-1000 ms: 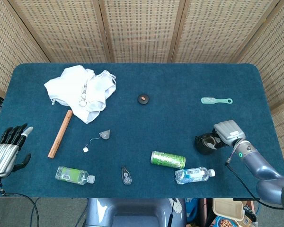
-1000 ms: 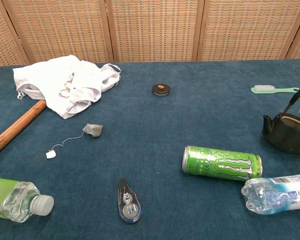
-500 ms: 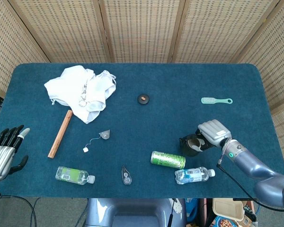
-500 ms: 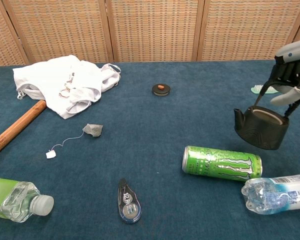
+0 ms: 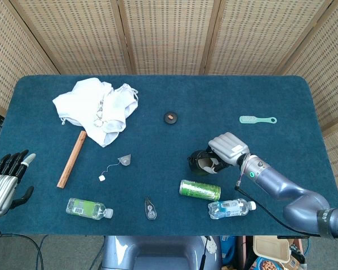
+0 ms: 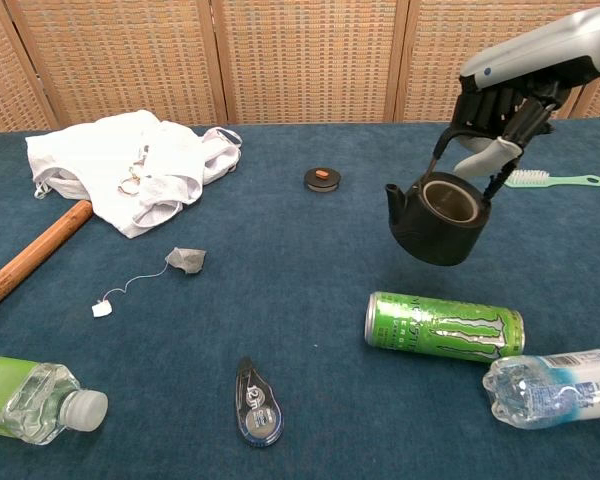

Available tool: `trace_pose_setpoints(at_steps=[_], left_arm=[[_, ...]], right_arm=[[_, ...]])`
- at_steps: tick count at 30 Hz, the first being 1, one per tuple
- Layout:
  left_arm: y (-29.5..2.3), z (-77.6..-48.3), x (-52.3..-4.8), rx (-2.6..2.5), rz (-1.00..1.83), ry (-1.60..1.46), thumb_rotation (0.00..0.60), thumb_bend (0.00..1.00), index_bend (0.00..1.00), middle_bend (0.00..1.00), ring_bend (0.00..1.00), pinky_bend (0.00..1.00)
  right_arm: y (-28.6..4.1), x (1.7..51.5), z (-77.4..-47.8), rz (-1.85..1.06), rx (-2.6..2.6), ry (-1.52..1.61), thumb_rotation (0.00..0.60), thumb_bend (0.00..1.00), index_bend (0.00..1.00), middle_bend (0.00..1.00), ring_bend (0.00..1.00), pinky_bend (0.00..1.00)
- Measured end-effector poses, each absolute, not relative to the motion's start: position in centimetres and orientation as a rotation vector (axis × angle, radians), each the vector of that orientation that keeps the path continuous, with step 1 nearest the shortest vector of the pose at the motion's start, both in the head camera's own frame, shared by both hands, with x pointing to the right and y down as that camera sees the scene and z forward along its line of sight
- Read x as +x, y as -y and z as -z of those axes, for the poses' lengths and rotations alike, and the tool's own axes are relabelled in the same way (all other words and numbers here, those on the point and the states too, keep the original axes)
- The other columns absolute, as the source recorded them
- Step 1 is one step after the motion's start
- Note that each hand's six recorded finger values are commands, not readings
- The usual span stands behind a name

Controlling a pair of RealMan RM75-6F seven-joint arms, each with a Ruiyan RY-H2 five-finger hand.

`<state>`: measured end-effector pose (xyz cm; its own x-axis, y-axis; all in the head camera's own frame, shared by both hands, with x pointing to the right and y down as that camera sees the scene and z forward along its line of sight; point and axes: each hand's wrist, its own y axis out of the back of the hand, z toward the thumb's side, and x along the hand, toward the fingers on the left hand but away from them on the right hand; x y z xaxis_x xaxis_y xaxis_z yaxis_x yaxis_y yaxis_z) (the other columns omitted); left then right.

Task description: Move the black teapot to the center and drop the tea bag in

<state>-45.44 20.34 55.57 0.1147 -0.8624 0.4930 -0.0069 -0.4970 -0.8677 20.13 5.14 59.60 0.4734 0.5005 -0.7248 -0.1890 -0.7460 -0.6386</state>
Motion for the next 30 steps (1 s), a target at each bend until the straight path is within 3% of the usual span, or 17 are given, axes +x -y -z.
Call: trace_pose_setpoints(at_steps=[30], left_arm=[[-20.9,-57.0,-47.2,-1.661,1.549,-0.868,0.600,0.43,0.00,0.00,0.00,0.00]], right_arm=[[-2.7,11.8,-63.2,-1.225,-2.069,0.197,0.350,0.46,0.75,0.74,0.81,0.77]])
